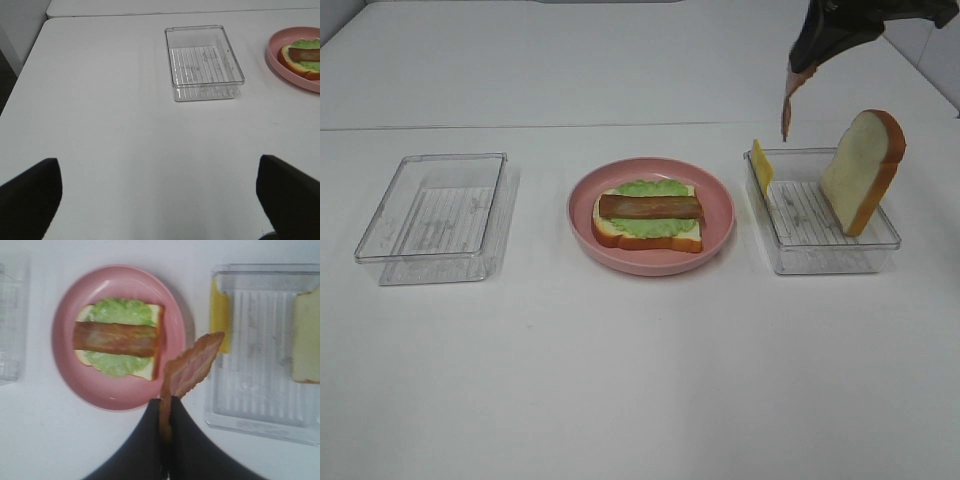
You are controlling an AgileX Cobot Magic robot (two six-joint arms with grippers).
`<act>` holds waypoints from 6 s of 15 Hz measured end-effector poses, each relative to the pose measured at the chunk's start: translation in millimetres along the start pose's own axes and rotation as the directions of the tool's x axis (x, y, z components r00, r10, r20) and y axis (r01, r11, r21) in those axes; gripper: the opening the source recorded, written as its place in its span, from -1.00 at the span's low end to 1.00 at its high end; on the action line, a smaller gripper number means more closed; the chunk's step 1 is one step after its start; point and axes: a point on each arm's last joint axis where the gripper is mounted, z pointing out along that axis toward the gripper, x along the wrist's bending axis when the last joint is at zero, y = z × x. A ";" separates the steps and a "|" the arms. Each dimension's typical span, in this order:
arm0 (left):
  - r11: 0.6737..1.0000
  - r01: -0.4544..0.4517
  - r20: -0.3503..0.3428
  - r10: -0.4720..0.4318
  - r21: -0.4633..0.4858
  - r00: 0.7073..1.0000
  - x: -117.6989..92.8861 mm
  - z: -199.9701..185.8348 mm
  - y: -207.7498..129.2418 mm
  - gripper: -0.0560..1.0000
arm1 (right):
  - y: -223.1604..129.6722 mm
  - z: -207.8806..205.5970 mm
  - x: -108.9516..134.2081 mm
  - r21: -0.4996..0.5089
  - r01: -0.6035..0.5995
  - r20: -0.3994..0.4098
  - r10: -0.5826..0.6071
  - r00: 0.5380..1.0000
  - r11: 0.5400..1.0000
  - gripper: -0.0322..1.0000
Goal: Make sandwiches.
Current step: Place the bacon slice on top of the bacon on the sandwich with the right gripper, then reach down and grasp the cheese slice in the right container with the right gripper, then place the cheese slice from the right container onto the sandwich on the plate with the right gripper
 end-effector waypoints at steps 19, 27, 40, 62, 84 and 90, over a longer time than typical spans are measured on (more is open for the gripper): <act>1.000 0.000 0.000 0.000 0.000 1.000 0.0 0.0 0.0 0.95 | 7.2 181.7 66.2 0.134 0.108 -0.452 -0.036 0.891 0.985 -0.90; 1.000 0.000 0.000 0.000 0.000 1.000 0.0 0.0 0.0 0.95 | 9.3 187.4 21.0 0.186 0.114 -0.140 -0.088 0.986 0.976 -0.90; 1.000 0.000 0.000 0.000 0.000 1.000 0.0 0.0 0.0 0.95 | 19.8 152.1 29.5 0.133 0.148 -0.142 -0.129 0.981 0.980 0.96; 1.000 0.000 0.000 0.000 0.000 1.000 0.0 0.0 0.0 0.95 | 49.7 182.4 -60.8 0.256 -0.048 0.131 0.014 0.991 0.965 0.88; 1.000 0.000 0.000 0.000 0.000 1.000 0.0 0.0 0.0 0.95 | 46.3 179.6 -60.4 0.292 -0.080 0.141 0.040 0.989 0.953 -0.90; 1.000 0.000 0.000 0.000 0.000 1.000 0.0 0.0 0.0 0.95 | 56.6 91.8 -35.5 0.197 -0.048 0.093 0.031 0.995 0.979 -0.90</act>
